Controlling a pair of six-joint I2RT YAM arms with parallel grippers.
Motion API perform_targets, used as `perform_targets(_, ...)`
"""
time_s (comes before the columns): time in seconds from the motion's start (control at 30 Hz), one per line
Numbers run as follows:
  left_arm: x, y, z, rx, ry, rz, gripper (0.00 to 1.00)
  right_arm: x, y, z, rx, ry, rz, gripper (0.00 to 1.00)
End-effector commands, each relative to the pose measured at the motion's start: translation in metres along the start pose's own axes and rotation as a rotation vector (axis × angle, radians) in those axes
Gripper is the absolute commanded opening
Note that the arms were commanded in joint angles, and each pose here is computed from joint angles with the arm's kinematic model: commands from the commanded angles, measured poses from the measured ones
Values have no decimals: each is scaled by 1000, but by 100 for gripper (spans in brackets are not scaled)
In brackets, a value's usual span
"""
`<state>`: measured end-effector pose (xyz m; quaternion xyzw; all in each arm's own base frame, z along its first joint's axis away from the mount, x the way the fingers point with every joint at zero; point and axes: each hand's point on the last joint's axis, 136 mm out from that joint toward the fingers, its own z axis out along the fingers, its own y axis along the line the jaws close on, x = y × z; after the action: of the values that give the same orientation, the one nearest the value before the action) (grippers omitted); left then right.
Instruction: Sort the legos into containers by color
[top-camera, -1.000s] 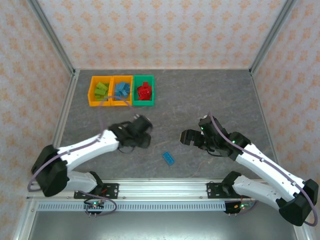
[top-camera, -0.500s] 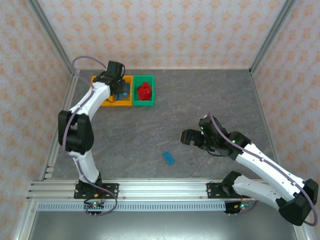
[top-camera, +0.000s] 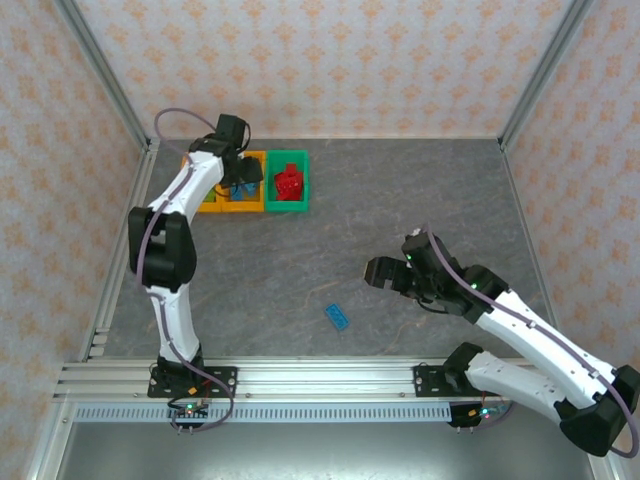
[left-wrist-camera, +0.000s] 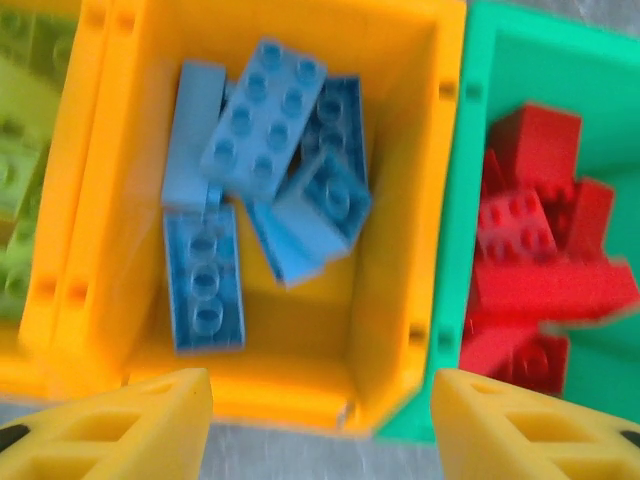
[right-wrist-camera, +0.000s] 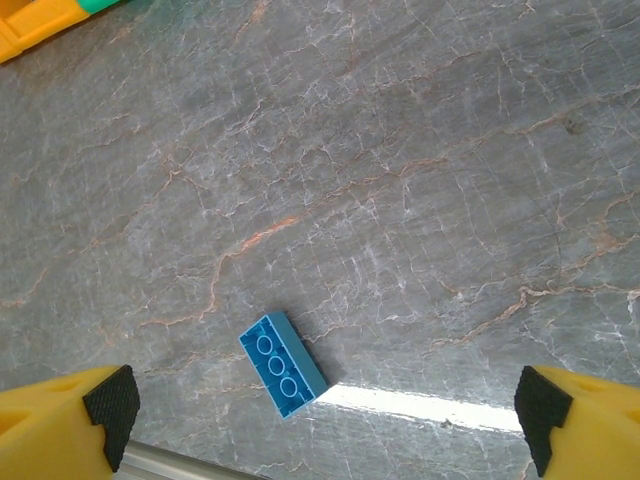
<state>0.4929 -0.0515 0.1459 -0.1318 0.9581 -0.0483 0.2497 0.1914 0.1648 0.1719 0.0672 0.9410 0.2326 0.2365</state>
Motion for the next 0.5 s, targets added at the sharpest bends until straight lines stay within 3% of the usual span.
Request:
perform_targets(0.0,7,-31,-91,153,-119,23,61,-4,15,4,-32,9,-16,97)
perform_targets(0.23,92,-54,-181,252,-155,192,62,23,44,46,44,99,-206,97)
perform_targets(0.47,163,-29,-199,274,-78,242,63,70,68,111,93,236,-355,96)
